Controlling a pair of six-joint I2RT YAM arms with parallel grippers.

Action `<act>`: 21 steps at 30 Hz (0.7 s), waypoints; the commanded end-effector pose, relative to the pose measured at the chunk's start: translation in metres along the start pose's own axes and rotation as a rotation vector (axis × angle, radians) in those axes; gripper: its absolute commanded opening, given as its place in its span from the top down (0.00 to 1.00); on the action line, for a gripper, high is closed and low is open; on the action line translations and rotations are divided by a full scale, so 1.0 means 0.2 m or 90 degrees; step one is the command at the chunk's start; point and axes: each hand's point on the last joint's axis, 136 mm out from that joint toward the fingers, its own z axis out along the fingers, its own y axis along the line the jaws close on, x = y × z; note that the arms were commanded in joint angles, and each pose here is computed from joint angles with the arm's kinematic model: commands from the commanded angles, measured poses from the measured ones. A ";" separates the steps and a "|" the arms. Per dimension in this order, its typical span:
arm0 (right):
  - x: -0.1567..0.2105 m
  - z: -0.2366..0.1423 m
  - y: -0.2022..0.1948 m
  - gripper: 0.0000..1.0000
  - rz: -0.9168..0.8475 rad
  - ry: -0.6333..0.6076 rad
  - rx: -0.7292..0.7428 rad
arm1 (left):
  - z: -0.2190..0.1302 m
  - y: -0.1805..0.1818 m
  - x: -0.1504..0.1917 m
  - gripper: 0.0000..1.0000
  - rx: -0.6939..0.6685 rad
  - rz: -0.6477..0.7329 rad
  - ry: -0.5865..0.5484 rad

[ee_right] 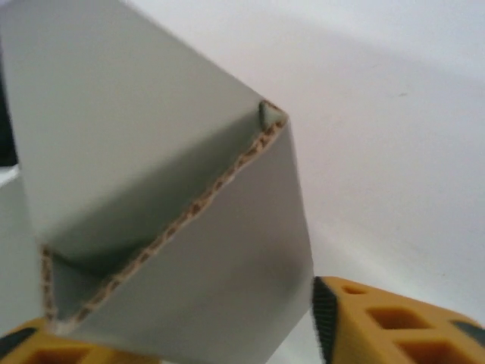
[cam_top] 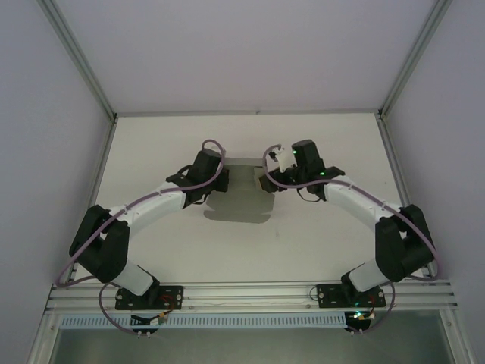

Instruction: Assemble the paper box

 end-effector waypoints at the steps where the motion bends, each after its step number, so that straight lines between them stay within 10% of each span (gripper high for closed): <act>1: -0.13 0.02 -0.19 0.60 0.067 -0.055 0.197 | -0.02 -0.04 -0.04 1.00 0.005 -0.009 -0.012; 11: -0.01 0.10 -0.43 0.84 0.206 -0.018 0.551 | 0.03 -0.10 -0.06 1.00 -0.038 -0.026 -0.006; 21: -0.02 0.08 -0.51 1.00 0.235 -0.087 0.612 | 0.05 -0.10 -0.04 1.00 -0.042 -0.061 0.004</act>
